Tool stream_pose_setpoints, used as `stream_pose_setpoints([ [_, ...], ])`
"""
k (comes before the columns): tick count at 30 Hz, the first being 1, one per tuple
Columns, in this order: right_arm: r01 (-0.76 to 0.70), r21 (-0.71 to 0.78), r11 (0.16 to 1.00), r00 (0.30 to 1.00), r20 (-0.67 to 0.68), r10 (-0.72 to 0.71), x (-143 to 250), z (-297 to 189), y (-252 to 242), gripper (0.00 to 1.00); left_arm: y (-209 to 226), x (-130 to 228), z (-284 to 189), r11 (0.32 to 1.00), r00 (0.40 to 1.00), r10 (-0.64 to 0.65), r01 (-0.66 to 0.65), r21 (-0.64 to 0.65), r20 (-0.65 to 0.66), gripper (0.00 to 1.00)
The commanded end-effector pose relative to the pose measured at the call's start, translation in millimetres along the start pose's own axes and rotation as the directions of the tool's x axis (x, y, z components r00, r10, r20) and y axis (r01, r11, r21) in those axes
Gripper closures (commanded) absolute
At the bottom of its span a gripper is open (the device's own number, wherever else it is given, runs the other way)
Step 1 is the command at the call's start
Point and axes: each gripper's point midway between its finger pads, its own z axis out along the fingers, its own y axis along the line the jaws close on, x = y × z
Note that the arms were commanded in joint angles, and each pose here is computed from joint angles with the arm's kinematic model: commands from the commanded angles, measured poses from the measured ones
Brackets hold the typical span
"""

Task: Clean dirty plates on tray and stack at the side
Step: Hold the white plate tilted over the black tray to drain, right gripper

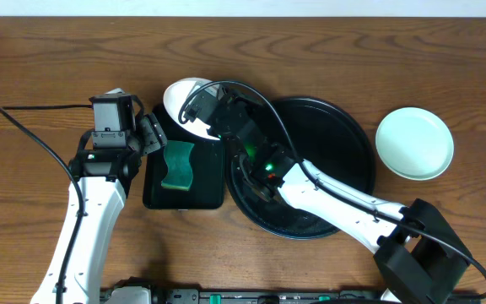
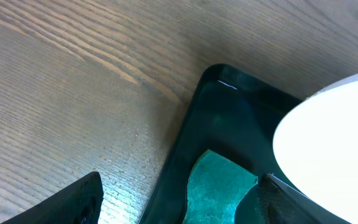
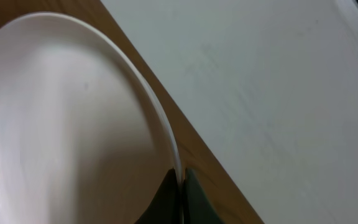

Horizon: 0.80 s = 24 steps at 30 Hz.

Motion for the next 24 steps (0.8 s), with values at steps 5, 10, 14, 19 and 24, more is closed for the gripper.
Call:
stream_pose_setpoints([
  [5, -0.009, 0.116, 0.993, 0.996, -0.087, 0.020, 11, -4, -19, 0.99, 0, -11, -6, 1.000, 0.999, -0.014, 0.014, -0.007, 0.030, 0.20],
  [10, -0.015, 0.102, 0.995, 0.993, -0.111, 0.027, 18, -4, -15, 0.99, 0, -11, -6, 1.000, 0.999, -0.014, 0.014, -0.007, 0.030, 0.20],
  [14, -0.050, 0.107, 0.993, 0.992, -0.111, 0.062, 19, -4, -15, 0.99, 0, -11, -6, 1.000, 0.999, -0.014, 0.015, -0.007, 0.030, 0.21],
  [19, -0.257, 0.133, 0.957, 0.959, -0.086, 0.270, 19, -3, -17, 0.99, 0, -11, -6, 1.000, 0.999, -0.014, 0.014, -0.007, 0.030, 0.20],
  [24, -0.494, 0.143, 0.858, 0.861, -0.059, 0.505, 24, 0, -20, 0.99, 0, -11, -6, 1.000, 0.999, -0.014, 0.014, -0.007, 0.030, 0.20],
])
